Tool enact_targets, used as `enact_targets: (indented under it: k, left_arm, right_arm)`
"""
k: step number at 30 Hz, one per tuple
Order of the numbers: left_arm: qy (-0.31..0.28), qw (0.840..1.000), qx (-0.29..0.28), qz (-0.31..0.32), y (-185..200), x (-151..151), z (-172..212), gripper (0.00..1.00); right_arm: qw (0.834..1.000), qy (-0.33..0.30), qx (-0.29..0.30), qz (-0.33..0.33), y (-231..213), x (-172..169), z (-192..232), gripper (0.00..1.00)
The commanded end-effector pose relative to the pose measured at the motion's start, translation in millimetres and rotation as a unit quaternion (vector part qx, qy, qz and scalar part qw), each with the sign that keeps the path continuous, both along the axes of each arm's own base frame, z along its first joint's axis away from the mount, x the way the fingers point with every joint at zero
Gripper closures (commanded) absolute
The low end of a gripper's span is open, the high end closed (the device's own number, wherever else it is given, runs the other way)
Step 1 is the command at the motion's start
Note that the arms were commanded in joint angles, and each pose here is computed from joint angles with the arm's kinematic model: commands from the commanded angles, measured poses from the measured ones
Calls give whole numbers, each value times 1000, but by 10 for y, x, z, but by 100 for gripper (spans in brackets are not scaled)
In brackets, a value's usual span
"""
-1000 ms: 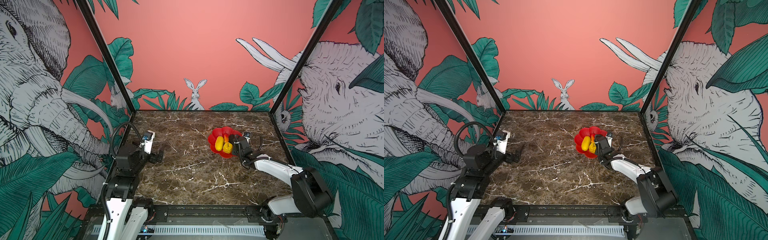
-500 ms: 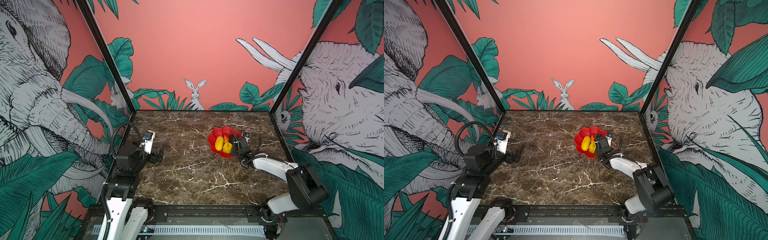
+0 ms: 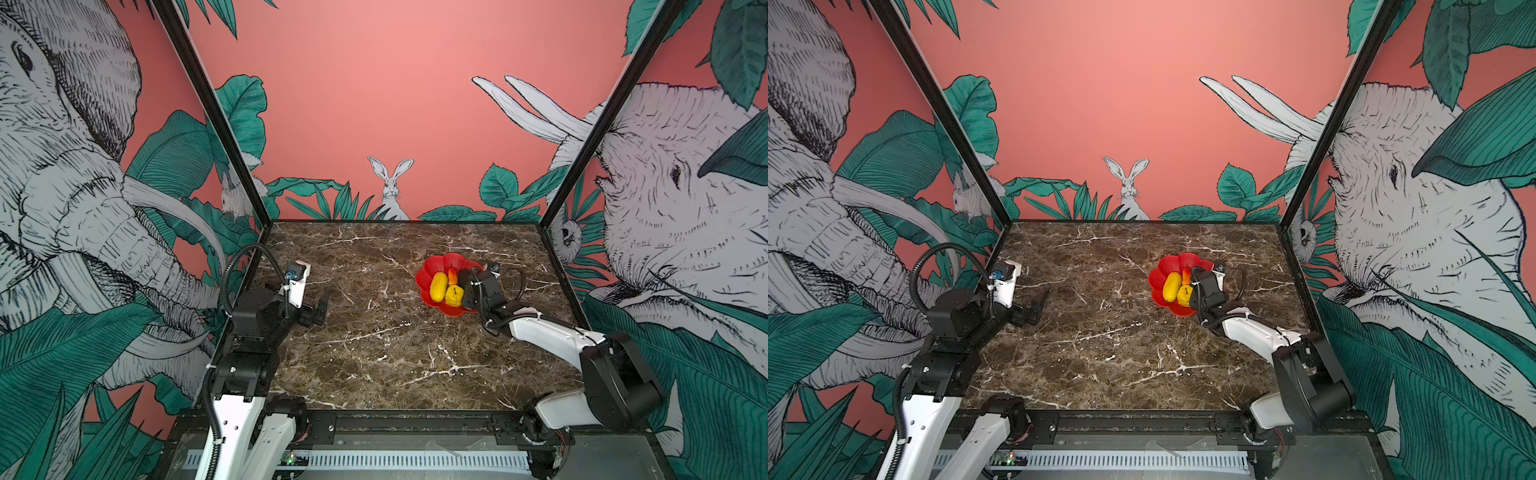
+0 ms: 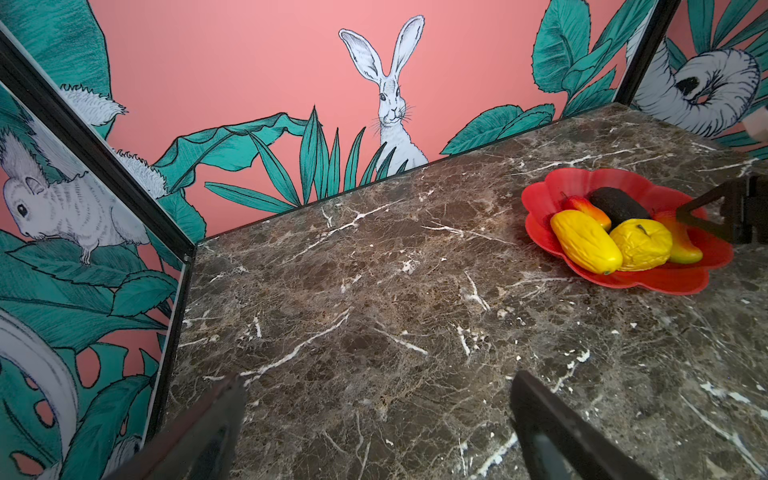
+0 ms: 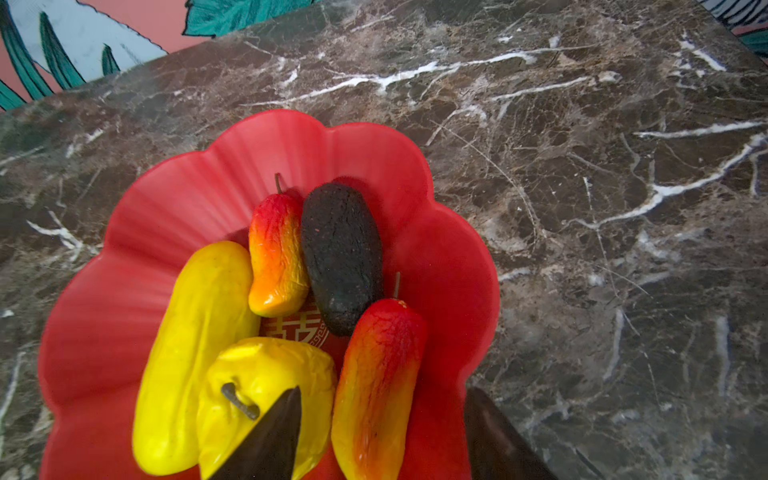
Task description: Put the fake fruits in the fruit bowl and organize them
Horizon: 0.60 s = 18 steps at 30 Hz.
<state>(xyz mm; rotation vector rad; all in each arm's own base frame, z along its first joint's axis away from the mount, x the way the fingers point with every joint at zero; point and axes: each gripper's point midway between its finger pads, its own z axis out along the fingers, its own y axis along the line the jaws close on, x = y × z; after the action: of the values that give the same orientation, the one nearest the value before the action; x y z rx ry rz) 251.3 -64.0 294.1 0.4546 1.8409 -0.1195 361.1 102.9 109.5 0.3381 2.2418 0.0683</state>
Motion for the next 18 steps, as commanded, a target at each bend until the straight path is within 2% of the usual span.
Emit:
enact_targets:
  k: [1,4,7,11,14,18]
  left_arm:
    - [4,1000,5,-5,-10,2,-52,0]
    - [4,1000,7,-2,0,17,-56,0]
    - [3,1000,-2,13,30,74,-29,0]
    - [7,997,-44,58,108,263,21,0]
    - [20,992,-73,101,196,410,-3,0]
    - [-4,983,-76,168,394,626,-187,0]
  right_arm:
    - [998,-52,-22,14,-50,46,476,23]
    - [991,-92,-70,64,-89,-23,833,1]
    - [979,-126,-129,92,-248,-154,1133,0]
    - [970,-168,-162,64,-660,-339,1327,0]
    - [964,-192,-181,39,-935,-417,1312,0]
    - [960,-197,-200,12,-1153,-395,1046,0]
